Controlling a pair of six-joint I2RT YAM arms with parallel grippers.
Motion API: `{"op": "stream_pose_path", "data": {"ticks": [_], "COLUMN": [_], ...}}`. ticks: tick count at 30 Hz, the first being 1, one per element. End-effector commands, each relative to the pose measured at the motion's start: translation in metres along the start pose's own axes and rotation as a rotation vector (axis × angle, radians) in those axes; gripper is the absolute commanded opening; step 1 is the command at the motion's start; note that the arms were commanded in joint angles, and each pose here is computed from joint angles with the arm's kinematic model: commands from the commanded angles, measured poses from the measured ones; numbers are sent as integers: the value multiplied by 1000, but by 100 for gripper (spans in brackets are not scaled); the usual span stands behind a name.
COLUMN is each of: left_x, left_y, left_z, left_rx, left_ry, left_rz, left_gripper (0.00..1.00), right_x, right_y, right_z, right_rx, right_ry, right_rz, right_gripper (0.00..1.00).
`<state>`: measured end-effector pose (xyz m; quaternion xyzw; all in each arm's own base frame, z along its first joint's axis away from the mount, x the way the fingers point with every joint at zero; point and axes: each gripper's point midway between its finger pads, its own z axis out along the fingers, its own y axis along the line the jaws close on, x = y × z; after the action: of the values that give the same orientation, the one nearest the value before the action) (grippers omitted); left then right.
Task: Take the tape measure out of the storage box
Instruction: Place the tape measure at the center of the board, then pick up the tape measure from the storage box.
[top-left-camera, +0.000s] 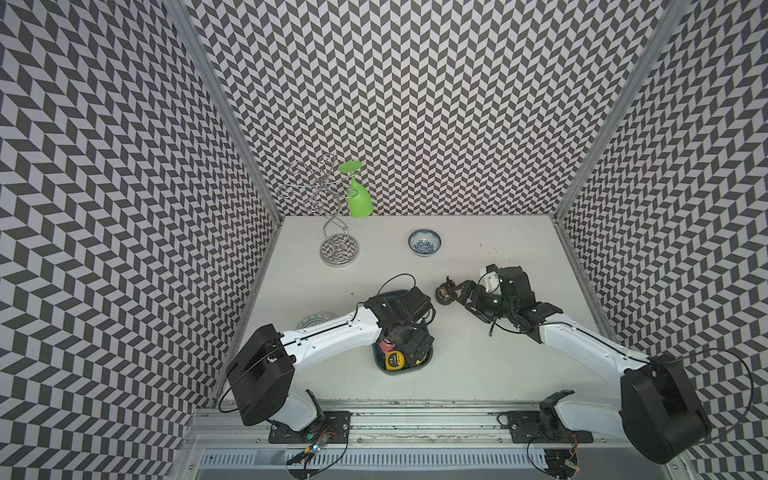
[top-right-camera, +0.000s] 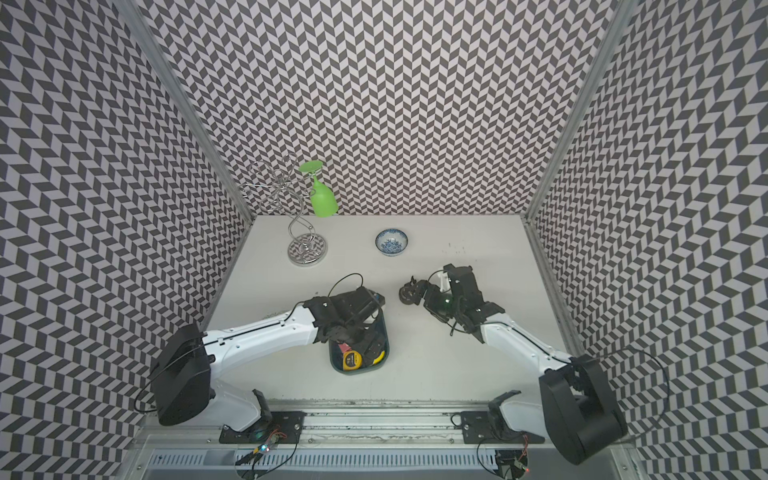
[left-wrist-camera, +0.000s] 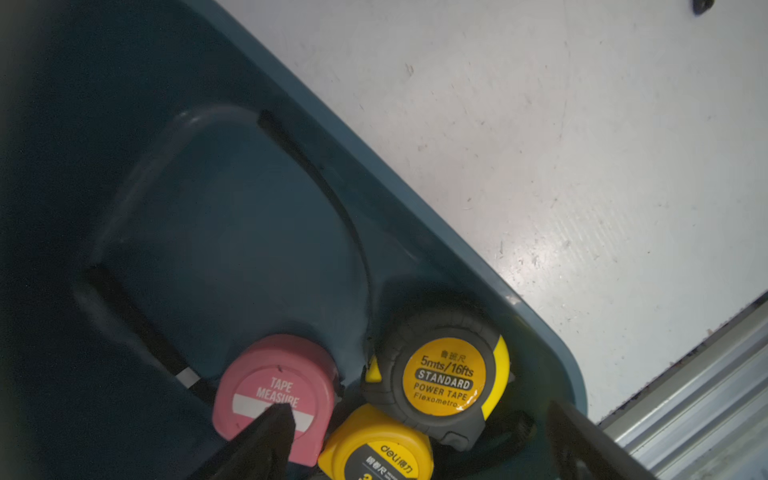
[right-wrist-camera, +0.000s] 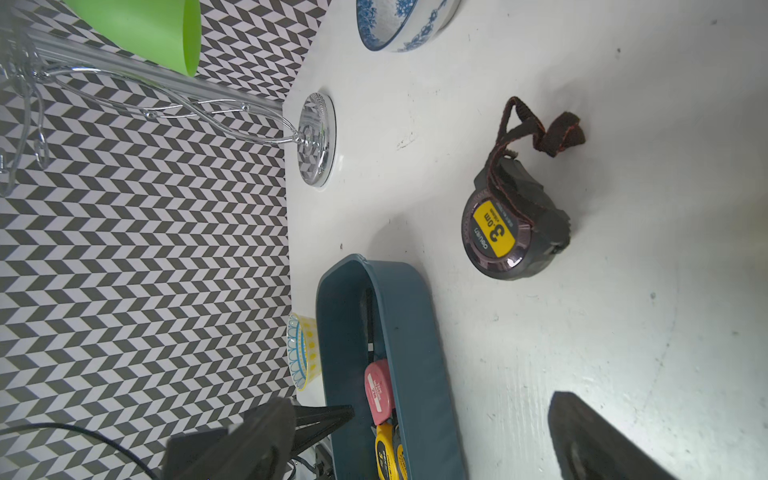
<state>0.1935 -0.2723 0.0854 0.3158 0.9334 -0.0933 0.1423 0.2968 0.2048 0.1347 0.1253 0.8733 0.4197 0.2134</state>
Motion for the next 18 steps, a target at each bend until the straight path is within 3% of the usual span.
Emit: {"op": "stream_pose_path", "data": {"ticks": [1,18], "left_x": [1,19], "left_y": [-1,-13], "left_z": [9,38], "left_rx": [-35,-39], "left_ry": [-5,120], "left_rz": [44,120], "left_gripper": [99,90], "right_x": [-2,-7], "right_y": [-3,-5], "right_z": [-10,-17], "right_rx": [1,-7], "right_ry": [-27,-47], "right_rz": [-9,8], "right_gripper": [100,100]}}
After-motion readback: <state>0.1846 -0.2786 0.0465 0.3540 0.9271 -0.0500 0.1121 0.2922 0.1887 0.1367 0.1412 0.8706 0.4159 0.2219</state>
